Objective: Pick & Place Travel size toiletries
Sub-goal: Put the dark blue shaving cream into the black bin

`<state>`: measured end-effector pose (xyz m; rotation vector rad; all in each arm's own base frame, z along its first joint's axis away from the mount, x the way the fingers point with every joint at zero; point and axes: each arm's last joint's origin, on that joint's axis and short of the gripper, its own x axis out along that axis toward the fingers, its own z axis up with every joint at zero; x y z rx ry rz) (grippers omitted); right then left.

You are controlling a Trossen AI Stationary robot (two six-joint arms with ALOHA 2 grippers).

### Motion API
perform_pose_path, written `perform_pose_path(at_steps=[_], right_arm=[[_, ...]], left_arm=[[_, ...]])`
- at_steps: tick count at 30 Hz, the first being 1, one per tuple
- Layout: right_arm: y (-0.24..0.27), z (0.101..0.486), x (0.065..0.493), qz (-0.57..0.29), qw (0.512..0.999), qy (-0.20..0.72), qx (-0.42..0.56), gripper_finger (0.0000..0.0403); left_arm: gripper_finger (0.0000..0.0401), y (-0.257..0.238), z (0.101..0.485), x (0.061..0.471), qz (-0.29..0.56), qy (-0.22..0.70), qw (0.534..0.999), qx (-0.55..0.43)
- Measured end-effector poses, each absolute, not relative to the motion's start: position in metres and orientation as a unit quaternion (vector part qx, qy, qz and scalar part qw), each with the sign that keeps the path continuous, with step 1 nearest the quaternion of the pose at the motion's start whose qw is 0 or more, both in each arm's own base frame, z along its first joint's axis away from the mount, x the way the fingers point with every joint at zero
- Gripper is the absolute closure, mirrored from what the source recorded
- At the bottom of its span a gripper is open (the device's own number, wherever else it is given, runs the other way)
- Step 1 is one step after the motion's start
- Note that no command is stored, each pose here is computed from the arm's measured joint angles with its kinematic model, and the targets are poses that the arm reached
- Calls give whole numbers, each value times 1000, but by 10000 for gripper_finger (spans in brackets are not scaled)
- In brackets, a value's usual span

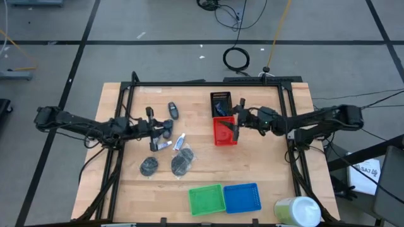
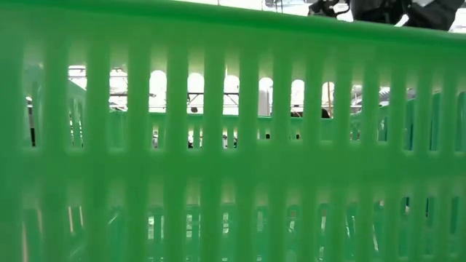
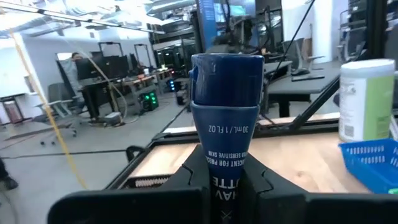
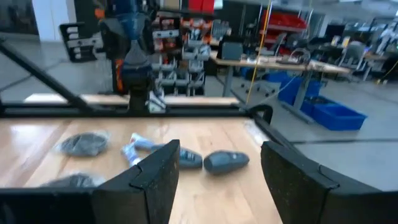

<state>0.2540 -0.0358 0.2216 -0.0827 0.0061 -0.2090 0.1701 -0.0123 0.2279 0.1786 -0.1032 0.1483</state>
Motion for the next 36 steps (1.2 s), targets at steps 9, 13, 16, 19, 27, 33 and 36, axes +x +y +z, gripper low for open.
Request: perform_pose_path(at_steps=[9,13,16,19,27,33,36], right_arm=[[-38,219,284,-81,995,-51,-24,190],[-39,222,299,-61,997,-54,-12,189],[-39,225,305,-49,997,-57,-11,182],[-38,230,307,-34,997,-66,-16,167],[-28,245,320,-6,998,-60,-19,108],[-26,255,324,-4,997,-72,-29,102],[-26,256,325,-3,997,-67,-29,109]], left_arm=[[375,-1,231,206,89,-3,991,102],[370,7,231,226,79,12,991,103],[381,12,234,240,59,4,993,103],[392,18,233,253,43,15,994,101],[371,30,234,277,29,23,995,95],[388,30,237,288,2,19,995,93],[392,29,239,288,-8,16,996,86]])
